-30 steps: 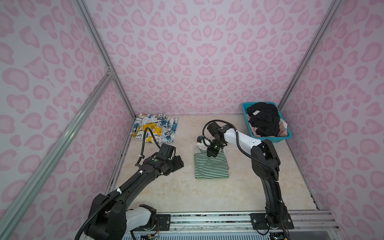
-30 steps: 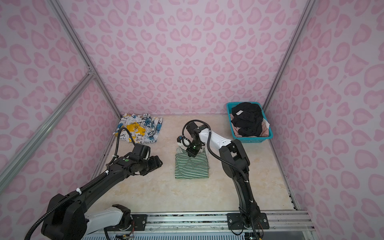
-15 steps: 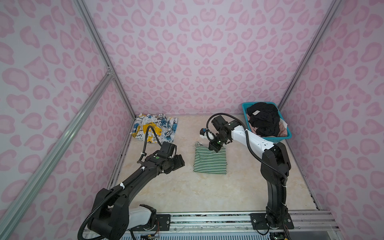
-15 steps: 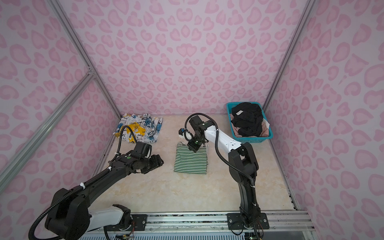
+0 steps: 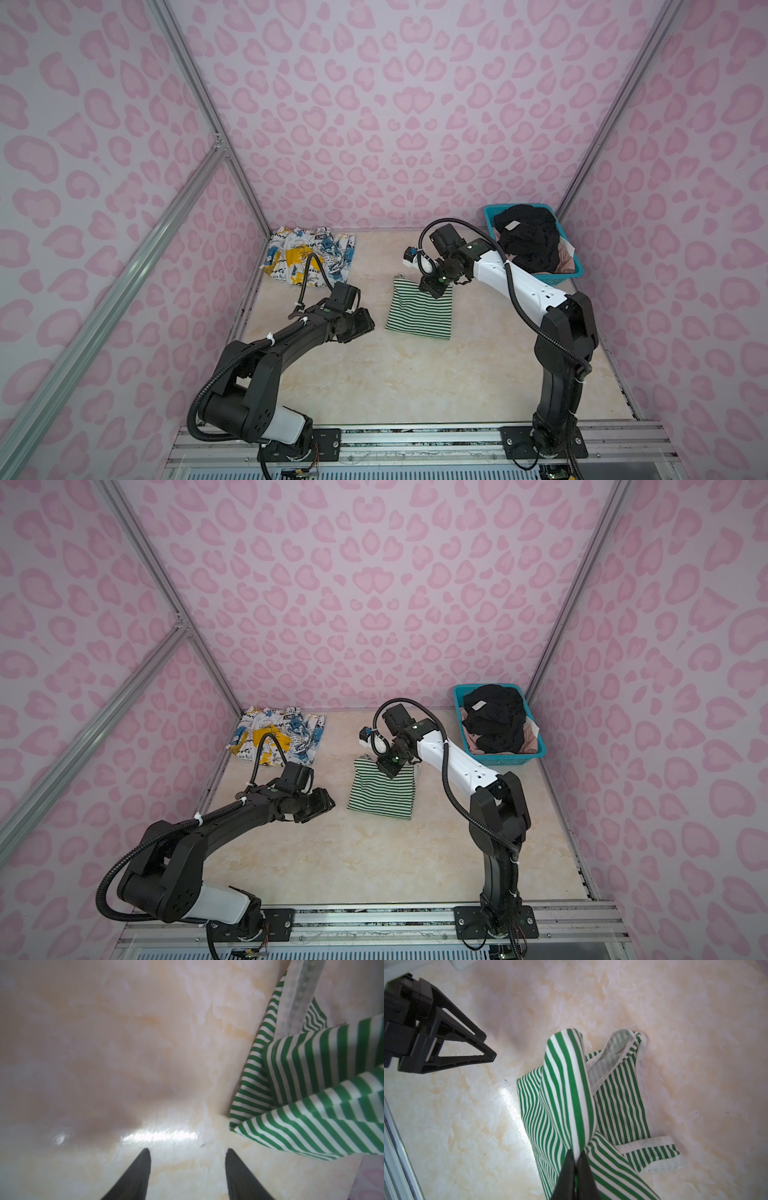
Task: Fold and stack the mixed laundry pile
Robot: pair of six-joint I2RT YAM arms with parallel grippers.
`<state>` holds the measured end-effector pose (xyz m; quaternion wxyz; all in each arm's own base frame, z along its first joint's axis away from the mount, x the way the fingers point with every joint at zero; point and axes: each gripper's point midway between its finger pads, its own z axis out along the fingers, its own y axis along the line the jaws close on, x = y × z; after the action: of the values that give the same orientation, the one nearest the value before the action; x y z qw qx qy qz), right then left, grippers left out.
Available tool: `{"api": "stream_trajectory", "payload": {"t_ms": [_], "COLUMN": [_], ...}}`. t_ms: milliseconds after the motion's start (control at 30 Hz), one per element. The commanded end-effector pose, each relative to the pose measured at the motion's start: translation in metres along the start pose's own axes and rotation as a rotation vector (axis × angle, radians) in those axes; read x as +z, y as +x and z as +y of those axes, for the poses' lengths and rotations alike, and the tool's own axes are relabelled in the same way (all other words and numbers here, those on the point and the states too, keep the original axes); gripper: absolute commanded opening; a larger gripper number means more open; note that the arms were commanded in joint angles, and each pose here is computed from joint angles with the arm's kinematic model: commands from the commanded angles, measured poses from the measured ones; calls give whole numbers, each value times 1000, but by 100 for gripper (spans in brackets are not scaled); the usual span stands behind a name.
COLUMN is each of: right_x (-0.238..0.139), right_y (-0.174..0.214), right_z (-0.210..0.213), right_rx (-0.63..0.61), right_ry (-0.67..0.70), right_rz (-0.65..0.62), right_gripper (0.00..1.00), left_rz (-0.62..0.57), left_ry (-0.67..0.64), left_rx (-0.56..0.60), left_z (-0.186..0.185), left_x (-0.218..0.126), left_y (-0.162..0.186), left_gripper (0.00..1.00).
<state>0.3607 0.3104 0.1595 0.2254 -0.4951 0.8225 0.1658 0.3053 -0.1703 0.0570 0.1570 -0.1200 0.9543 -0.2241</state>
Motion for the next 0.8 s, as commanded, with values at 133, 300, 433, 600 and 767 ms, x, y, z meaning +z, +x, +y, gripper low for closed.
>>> {"api": "stream_trajectory", "payload": {"t_ms": [133, 300, 433, 600, 767], "right_x": [42, 87, 98, 55, 12], "right_y": [10, 43, 60, 48, 56], "right_z": [-72, -117, -122, -115, -102], "right_rx": [170, 311, 352, 390, 451], "right_ry": [119, 172, 198, 256, 315], "right_rz": [-22, 132, 209, 120, 92], "right_gripper": [0, 16, 35, 46, 51], "left_rz": [-40, -19, -24, -26, -11], "left_ry": [92, 116, 134, 151, 177], "left_rx": [48, 80, 114, 188, 272], "left_z": [-29, -35, -44, -60, -82], "left_x": [-8, -8, -10, -1, 23], "left_y": [-20, -18, -24, -42, -67], "left_gripper": [58, 67, 71, 75, 75]}}
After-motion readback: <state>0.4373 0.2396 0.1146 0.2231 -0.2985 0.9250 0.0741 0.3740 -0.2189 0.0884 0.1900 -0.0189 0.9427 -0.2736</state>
